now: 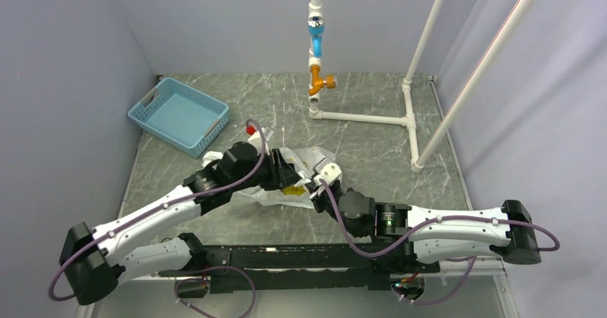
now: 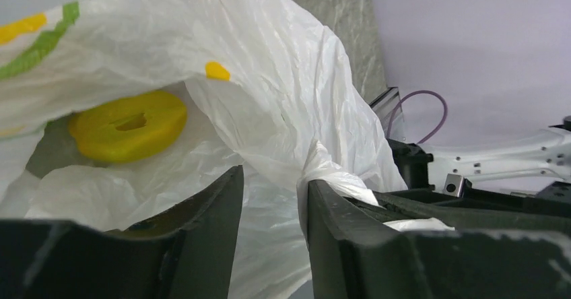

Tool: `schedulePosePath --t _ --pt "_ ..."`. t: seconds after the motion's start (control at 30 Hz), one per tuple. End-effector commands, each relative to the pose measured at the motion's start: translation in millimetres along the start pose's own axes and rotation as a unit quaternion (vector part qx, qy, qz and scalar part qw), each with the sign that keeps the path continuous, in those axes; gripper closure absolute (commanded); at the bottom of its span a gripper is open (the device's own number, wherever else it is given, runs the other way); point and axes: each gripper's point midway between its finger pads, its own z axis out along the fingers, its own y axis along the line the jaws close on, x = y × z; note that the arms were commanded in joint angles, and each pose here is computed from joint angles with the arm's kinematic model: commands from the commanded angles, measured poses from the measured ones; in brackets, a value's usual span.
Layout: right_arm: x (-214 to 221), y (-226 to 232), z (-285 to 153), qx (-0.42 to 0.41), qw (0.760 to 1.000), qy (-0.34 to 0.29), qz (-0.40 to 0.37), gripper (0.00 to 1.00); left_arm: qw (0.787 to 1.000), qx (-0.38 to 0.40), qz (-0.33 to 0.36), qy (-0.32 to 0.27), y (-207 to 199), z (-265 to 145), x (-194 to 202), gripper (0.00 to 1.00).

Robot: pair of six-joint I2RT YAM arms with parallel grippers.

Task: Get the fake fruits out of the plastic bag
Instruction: Adjust the plastic bag at the center of the board.

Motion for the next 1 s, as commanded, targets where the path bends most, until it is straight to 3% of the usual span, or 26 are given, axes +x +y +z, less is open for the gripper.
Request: schedulePosePath --t 0.0,0.13,0.23,0.5,0.57,0.63,0.87,0.97 --pt "-52 -22 -12 0.041 0.988 -0.088 0.116 1.0 0.992 -0.122 0.008 0.011 62 18 10 0.57" --pt "-51 -29 -16 0.051 0.982 -0.099 0.152 1.0 0.989 -0.147 0.012 -0.011 86 32 11 0.45" --pt "-47 -37 -19 0.073 0.978 -0.096 0.17 1.0 0.983 -0.184 0.019 0.01 108 40 23 0.49" --pt "-17 -71 -32 0.162 0.96 -0.086 0.212 1.0 0.987 -0.154 -0.001 0.05 144 31 102 0.55" --pt "-9 -72 -32 0.163 0.963 -0.076 0.198 1.0 0.989 -0.14 -0.005 0.049 148 23 116 0.49" --pt "-4 -65 -30 0.145 0.973 -0.063 0.168 1.0 0.994 -0.107 -0.011 0.035 143 16 117 0.35" --pt "10 -27 -19 0.047 0.993 -0.022 0.109 1.0 0.997 -0.049 0.027 -0.052 81 -13 54 0.02" --pt "13 -28 -19 0.05 0.991 -0.018 0.121 1.0 0.995 -0.045 0.05 -0.079 56 -27 26 0.01"
